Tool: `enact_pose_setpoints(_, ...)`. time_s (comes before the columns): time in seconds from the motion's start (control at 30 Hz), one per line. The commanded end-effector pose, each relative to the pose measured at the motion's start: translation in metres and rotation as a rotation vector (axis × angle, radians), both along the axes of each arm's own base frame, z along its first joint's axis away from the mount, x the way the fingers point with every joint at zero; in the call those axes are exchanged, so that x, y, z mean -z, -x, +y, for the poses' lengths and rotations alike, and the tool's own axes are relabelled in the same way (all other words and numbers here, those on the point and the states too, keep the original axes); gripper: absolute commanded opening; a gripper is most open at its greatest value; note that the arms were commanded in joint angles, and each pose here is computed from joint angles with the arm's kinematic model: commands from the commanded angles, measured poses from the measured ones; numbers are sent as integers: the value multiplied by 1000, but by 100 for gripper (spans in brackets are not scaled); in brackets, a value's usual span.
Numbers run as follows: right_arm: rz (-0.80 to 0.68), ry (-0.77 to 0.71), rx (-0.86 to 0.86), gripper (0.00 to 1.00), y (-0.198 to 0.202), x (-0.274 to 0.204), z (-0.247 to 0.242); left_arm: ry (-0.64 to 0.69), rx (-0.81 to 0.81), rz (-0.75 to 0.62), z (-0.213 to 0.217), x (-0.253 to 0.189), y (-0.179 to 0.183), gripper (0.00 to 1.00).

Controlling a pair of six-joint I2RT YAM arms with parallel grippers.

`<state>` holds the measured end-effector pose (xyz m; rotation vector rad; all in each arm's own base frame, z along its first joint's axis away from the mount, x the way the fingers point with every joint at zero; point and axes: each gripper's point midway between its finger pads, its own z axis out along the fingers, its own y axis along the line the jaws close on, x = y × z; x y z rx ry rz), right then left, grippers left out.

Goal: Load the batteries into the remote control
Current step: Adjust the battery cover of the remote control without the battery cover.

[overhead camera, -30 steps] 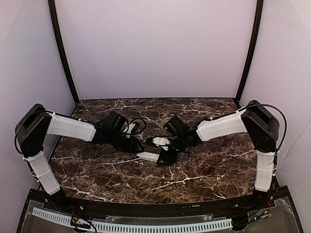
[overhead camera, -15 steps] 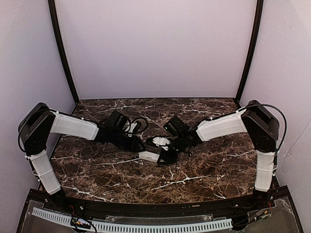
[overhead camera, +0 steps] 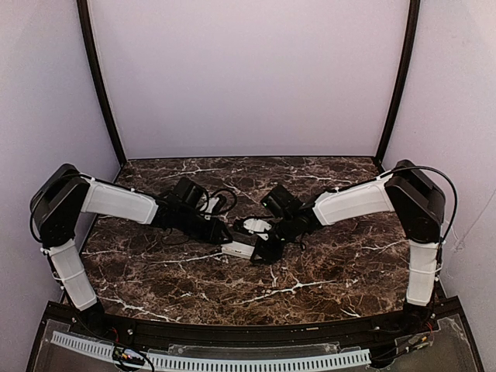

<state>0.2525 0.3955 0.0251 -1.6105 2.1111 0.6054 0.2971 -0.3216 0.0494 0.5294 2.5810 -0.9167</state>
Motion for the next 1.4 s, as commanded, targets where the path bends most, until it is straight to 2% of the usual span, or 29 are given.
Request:
enact_pose_setpoints(0.0,-1,-9,-5,53,-3,-8,3,11,11,-27,6,-16,7,34)
enact_pose_setpoints(0.33,4,-7,-10,48,-2,-6,4,4,18,-13,11,-14,15,29)
enact_pose_setpoints(0.4,1,-8,-17,49,-1,-6,5,-4,8,-14,13,-13,15,30)
enact_pose_setpoints(0.47,-3,-11,-27,53,1,-8,6,-20,-13,-29,16,-14,11,40)
enact_pose_setpoints(0.6,-8,-19,-35,58,1,-10,9,-42,-51,-39,23,-13,5,49)
enact_pose_setpoints(0.93,-19,-39,-61,62,-5,-12,27,-40,-153,-19,45,-9,-5,51)
enact_pose_setpoints(1.37,-25,-24,-97,64,-6,-4,47,-33,-177,-16,54,-9,-5,52)
